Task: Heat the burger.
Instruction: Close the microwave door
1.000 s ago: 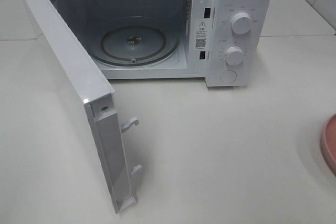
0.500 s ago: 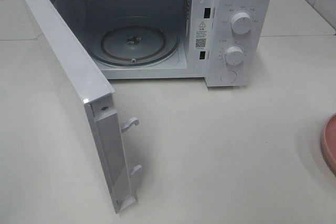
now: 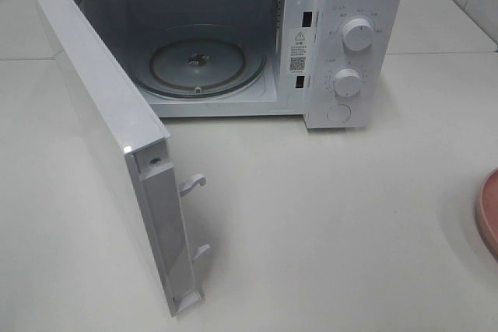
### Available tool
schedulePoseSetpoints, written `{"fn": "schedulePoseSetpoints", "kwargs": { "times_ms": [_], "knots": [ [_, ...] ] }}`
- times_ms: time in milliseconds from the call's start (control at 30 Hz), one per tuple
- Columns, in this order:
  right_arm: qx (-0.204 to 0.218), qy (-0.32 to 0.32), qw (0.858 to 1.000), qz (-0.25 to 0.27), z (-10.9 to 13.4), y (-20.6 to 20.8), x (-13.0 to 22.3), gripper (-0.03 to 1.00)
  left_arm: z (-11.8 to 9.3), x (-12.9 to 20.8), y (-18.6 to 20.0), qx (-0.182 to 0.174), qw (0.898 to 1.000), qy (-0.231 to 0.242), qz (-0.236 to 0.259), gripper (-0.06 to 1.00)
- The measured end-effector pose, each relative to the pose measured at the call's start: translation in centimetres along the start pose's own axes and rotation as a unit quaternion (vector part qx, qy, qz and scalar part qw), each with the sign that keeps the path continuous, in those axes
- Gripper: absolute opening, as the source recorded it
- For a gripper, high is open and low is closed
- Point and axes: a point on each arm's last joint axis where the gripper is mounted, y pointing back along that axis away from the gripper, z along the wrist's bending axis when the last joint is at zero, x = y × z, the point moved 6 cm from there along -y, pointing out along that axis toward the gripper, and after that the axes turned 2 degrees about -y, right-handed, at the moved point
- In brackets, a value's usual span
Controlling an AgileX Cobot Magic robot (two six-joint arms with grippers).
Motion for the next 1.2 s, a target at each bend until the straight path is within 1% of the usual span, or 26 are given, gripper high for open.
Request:
{"fn": "schedulePoseSetpoints", "kwargs": {
  "times_ms": [300,333,367,467,500,567,600,633,667,700,733,767,800,833,867,900,933,967,1000,1033,1067,1100,1133,1167,1200],
  "knots": [
    [0.000,0.000,1.000,0.000,0.0,0.0,0.0,0.76,0.1,-0.1,0.0,-0.003,1.000,0.002,-0.001,0.97],
    [0.000,0.000,1.000,0.000,0.0,0.0,0.0,0.76,0.1,-0.3,0.1,-0.003,1.000,0.005,-0.008,0.97],
    [0.000,0.000,1.000,0.000,0.0,0.0,0.0,0.76,0.1,-1.4,0.4,-0.004,0.999,0.007,-0.031,0.97],
    [0.000,0.000,1.000,0.000,0.0,0.0,0.0,0.76,0.2,-2.2,0.4,-0.004,0.999,0.007,-0.044,0.97],
    [0.000,0.000,1.000,0.000,0.0,0.0,0.0,0.76,0.2,-3.4,0.1,-0.004,0.998,0.007,-0.063,0.96],
    [0.000,0.000,1.000,0.000,0.0,0.0,0.0,0.76,0.2,-4.0,-0.3,-0.004,0.997,0.007,-0.071,0.94],
    [0.000,0.000,1.000,0.000,0.0,0.0,0.0,0.76,0.2,-5.0,-1.2,-0.004,0.997,0.006,-0.079,0.88],
    [0.000,0.000,1.000,0.000,0.0,0.0,0.0,0.76,0.2,-5.5,-1.7,-0.003,0.996,0.006,-0.087,0.83],
    [0.000,0.000,1.000,0.000,0.0,0.0,0.0,0.76,0.2,-5.5,-1.7,-0.003,0.996,0.006,-0.087,0.83],
    [0.000,0.000,1.000,0.000,0.0,0.0,0.0,0.76,0.1,-6.3,-3.1,0.000,0.995,0.008,-0.095,0.68],
    [0.000,0.000,1.000,0.000,0.0,0.0,0.0,0.76,-0.1,-6.6,-4.4,0.005,0.995,0.013,-0.101,0.49],
    [0.000,0.000,1.000,0.000,0.0,0.0,0.0,0.76,-0.1,-6.6,-4.4,0.005,0.995,0.013,-0.101,0.49],
    [0.000,0.000,1.000,0.000,0.0,0.0,0.0,0.76,-0.2,-6.8,-5.1,0.008,0.994,0.017,-0.107,0.37],
    [0.000,0.000,1.000,0.000,0.0,0.0,0.0,0.76,-0.2,-6.8,-5.1,0.008,0.994,0.017,-0.107,0.37],
    [0.000,0.000,1.000,0.000,0.0,0.0,0.0,0.76,-0.3,-7.1,-6.5,0.012,0.993,0.023,-0.117,0.14],
    [0.000,0.000,1.000,0.000,0.0,0.0,0.0,0.76,-0.3,-7.2,-8.1,0.011,0.991,0.025,-0.127,0.04],
    [0.000,0.000,1.000,0.000,0.0,0.0,0.0,0.76,-0.3,-7.2,-8.1,0.011,0.991,0.025,-0.127,0.04],
    [0.000,0.000,1.000,0.000,0.0,0.0,0.0,0.76,-0.3,-7.5,-8.7,0.011,0.990,0.025,-0.141,0.01],
    [0.000,0.000,1.000,0.000,0.0,0.0,0.0,0.76,-0.3,-7.7,-10.3,0.010,0.987,0.028,-0.161,0.00],
    [0.000,0.000,1.000,0.000,0.0,0.0,0.0,0.76,-0.3,-7.7,-10.3,0.010,0.987,0.028,-0.161,0.00],
    [0.000,0.000,1.000,0.000,0.0,0.0,0.0,0.76,-0.3,-7.8,-10.9,0.009,0.985,0.028,-0.169,0.00],
    [0.000,0.000,1.000,0.000,0.0,0.0,0.0,0.76,-0.3,-7.7,-12.4,0.007,0.983,0.028,-0.182,0.00],
    [0.000,0.000,1.000,0.000,0.0,0.0,0.0,0.76,-0.3,-7.7,-12.4,0.007,0.983,0.028,-0.182,0.00],
    [0.000,0.000,1.000,0.000,0.0,0.0,0.0,0.76,-0.3,-8.0,-13.8,0.006,0.980,0.017,-0.198,0.00],
    [0.000,0.000,1.000,0.000,0.0,0.0,0.0,0.76,-0.3,-8.0,-13.8,0.006,0.980,0.017,-0.198,0.00]
  ]
}}
